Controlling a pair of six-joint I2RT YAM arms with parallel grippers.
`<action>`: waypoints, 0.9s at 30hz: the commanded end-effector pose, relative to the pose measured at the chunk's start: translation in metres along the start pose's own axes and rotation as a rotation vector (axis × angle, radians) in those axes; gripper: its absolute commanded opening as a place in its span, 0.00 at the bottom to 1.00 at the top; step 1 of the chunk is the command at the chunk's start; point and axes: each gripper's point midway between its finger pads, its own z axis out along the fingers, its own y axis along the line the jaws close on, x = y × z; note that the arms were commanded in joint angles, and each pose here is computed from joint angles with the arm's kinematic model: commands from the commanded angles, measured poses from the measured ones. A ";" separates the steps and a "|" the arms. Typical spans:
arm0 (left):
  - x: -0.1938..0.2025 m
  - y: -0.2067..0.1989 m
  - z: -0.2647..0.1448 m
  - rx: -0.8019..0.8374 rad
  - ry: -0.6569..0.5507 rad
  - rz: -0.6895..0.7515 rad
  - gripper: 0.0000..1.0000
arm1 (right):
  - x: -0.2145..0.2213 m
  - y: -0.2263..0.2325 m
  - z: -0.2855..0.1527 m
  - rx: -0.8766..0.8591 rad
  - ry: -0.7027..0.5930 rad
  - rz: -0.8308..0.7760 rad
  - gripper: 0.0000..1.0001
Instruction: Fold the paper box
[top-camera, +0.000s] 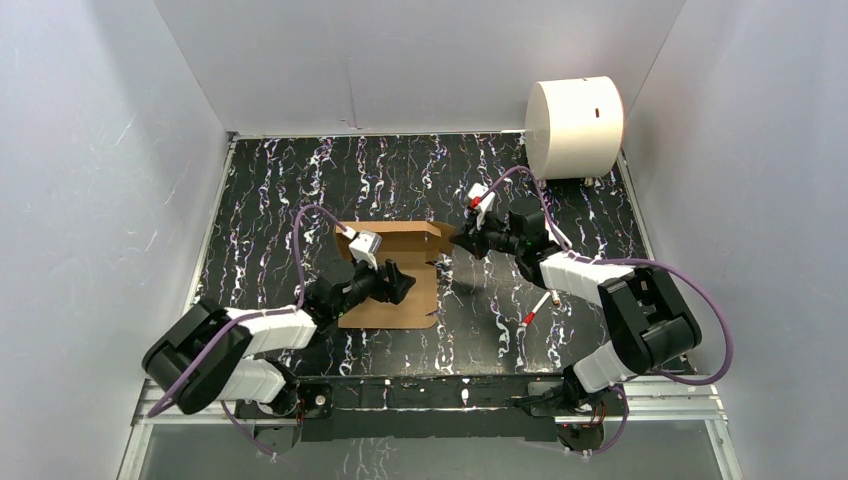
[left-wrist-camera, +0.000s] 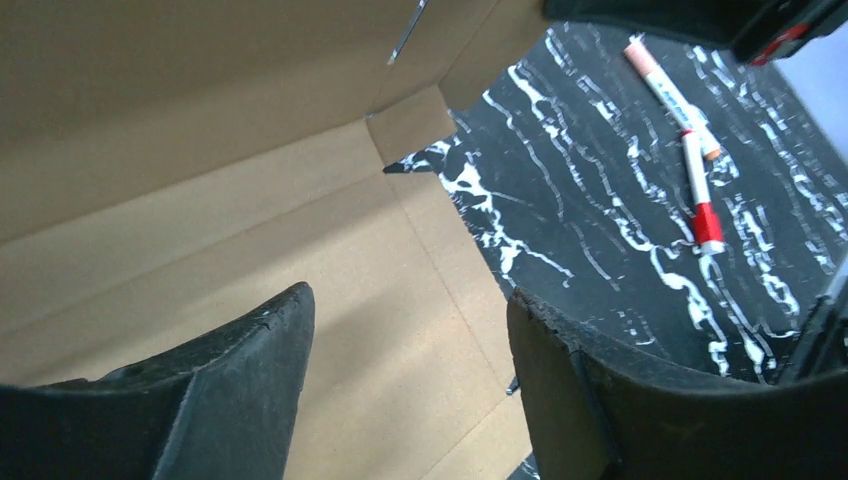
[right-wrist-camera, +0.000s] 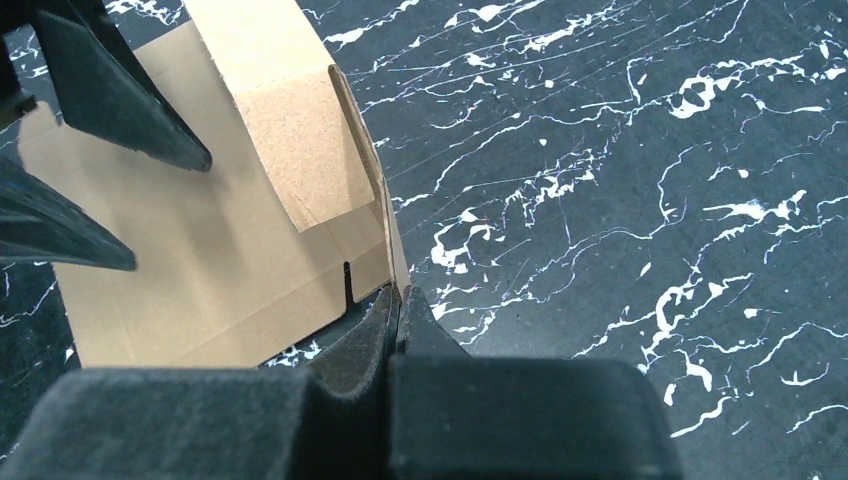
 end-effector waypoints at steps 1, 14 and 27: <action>-0.012 -0.002 0.014 0.019 -0.059 0.070 0.65 | -0.017 0.001 0.007 0.031 -0.031 0.009 0.00; 0.019 0.038 0.020 -0.193 -0.072 0.119 0.54 | -0.018 0.007 0.019 0.164 -0.003 0.122 0.02; 0.025 0.042 0.033 -0.225 -0.070 0.092 0.33 | -0.031 0.015 0.021 0.230 -0.020 0.237 0.05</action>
